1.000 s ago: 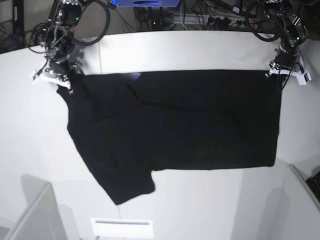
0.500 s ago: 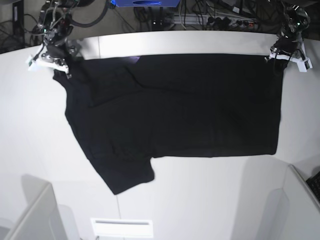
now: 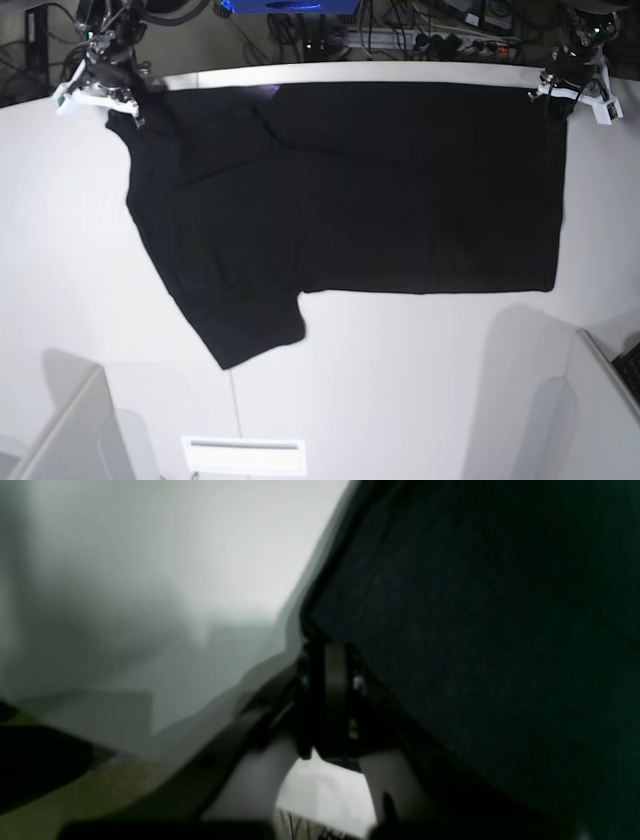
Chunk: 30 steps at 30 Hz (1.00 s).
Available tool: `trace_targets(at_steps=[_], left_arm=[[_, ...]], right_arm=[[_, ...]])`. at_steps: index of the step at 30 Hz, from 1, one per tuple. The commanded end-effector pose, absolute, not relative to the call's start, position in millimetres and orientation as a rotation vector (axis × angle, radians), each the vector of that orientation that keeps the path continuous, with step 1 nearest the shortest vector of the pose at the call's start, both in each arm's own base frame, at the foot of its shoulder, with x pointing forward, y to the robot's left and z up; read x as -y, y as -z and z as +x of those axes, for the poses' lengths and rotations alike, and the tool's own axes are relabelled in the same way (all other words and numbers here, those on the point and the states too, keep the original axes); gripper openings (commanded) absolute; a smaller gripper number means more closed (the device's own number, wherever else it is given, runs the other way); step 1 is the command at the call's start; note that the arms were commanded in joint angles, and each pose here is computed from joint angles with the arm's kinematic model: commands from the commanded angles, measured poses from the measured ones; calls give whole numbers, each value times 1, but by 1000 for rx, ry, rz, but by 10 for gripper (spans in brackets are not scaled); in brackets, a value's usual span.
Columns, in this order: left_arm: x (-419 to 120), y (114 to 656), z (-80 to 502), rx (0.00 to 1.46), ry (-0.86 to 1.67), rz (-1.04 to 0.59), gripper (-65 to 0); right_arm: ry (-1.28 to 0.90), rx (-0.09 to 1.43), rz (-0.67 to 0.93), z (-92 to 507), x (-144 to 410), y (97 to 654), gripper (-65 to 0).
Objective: Fold the T-shirt properly
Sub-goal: 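Drag the shirt toward the robot with both grippers, then release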
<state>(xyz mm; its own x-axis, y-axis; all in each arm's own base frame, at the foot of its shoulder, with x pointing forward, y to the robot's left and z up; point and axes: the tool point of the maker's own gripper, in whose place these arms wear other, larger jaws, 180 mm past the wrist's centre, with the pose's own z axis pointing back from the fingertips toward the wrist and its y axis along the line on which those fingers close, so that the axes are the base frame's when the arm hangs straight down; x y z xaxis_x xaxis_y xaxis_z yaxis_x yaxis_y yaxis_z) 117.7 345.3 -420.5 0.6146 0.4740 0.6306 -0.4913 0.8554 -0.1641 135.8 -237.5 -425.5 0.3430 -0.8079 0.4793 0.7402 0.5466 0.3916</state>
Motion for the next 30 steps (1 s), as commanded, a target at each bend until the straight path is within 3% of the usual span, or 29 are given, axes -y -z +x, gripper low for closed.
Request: trace_targets(at_steps=[1,24,25,28,29,30], left_arm=[[-353,412,118,742,-544,48,-650],[-351,402,114,744,-509,61,-650],[-350,401,115,746,-509,61,-650],[-350,401,115,746,-509,61,-650],[-351,401,115,747,-509,61,-632],[-351,401,115,747,-509,61,-569]], right_arm=[[997,719,94,135,243,418,-650],[998,703,83,128,244,421,-650],[998,701,83,127,244,421,-635],[997,702,82,127,244,420,-456],[997,702,82,127,244,420,-411],[997,702,82,127,244,420,-365]])
